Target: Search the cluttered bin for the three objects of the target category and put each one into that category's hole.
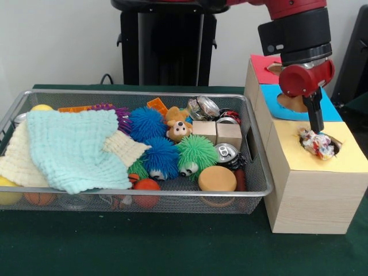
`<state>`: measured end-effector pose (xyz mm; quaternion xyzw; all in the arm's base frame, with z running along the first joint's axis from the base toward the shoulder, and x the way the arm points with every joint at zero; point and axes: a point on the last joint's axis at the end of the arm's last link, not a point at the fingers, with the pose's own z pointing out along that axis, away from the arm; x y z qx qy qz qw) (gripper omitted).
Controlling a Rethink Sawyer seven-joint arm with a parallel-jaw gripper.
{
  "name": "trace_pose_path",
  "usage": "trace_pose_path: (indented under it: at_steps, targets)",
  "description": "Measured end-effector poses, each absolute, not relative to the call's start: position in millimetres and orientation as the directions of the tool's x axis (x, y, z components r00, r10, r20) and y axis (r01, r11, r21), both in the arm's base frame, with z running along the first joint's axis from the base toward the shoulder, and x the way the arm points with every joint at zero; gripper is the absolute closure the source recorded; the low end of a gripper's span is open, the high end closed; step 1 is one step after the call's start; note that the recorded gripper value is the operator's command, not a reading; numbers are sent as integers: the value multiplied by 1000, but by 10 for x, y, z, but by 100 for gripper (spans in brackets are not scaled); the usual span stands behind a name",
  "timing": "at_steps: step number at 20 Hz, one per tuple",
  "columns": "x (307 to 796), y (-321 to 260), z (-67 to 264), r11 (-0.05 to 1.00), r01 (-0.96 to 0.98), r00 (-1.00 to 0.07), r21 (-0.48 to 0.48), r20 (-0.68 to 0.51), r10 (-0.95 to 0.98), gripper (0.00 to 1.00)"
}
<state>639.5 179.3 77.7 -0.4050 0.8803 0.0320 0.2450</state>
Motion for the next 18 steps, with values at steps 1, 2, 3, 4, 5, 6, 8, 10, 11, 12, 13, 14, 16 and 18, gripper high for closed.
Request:
trace_pose_path:
  at_steps: [1,2,3,4,5,6,8,10,11,12,13,14,16,18]
  targets:
    - [6410,1826,724,672,-726,-548,-145,-467,-694,100]
    - [6426,1842,702,674,-724,-545,-150,-475,-691,100]
    - [6440,1852,699,675,-722,-542,-154,-481,-689,100]
    - [6454,1861,695,676,-720,-539,-158,-488,-687,100]
    - [6478,1876,690,678,-716,-533,-165,-498,-684,100]
    - [6498,1887,683,680,-712,-528,-172,-507,-681,100]
    - [6524,1905,667,683,-706,-519,-184,-521,-677,100]
    - [6540,1914,645,686,-701,-513,-194,-531,-674,100]
    - [6542,1911,622,688,-698,-512,-197,-533,-673,100]
    - [6541,1906,604,689,-697,-513,-199,-534,-672,100]
    - [6536,1901,589,690,-696,-514,-199,-533,-672,100]
    - [6530,1894,575,690,-696,-515,-199,-532,-672,100]
    - [6515,1878,546,691,-695,-519,-198,-527,-673,100]
    - [6507,1861,532,692,-694,-521,-198,-524,-674,100]
